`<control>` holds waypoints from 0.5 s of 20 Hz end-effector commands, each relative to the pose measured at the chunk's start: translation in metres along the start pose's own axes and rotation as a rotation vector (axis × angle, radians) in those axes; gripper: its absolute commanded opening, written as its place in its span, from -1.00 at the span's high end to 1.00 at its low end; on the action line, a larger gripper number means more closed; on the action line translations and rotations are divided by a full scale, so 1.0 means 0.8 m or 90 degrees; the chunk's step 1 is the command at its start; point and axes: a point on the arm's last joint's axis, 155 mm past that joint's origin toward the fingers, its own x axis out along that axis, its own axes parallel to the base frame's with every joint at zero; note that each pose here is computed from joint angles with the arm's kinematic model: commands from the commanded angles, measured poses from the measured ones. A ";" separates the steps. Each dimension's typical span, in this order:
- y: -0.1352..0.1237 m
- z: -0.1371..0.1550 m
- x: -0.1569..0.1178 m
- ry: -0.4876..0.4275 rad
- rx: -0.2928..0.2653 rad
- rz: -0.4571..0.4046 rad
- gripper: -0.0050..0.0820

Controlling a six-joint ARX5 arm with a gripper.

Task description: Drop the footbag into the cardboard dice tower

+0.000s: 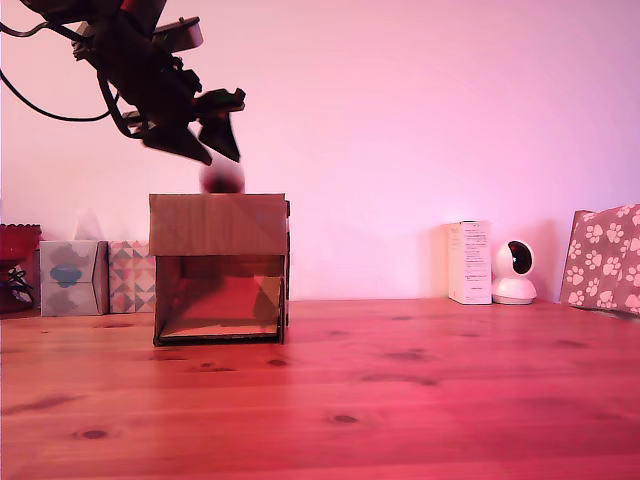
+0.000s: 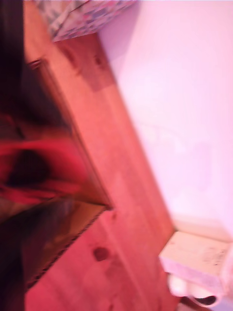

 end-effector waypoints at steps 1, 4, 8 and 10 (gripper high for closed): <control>-0.006 0.020 -0.015 -0.017 0.006 -0.004 -0.59; -0.013 0.024 -0.044 0.002 0.003 -0.011 0.28; -0.031 0.017 -0.069 0.029 -0.002 -0.053 0.93; -0.037 0.013 -0.074 0.032 -0.001 -0.063 0.93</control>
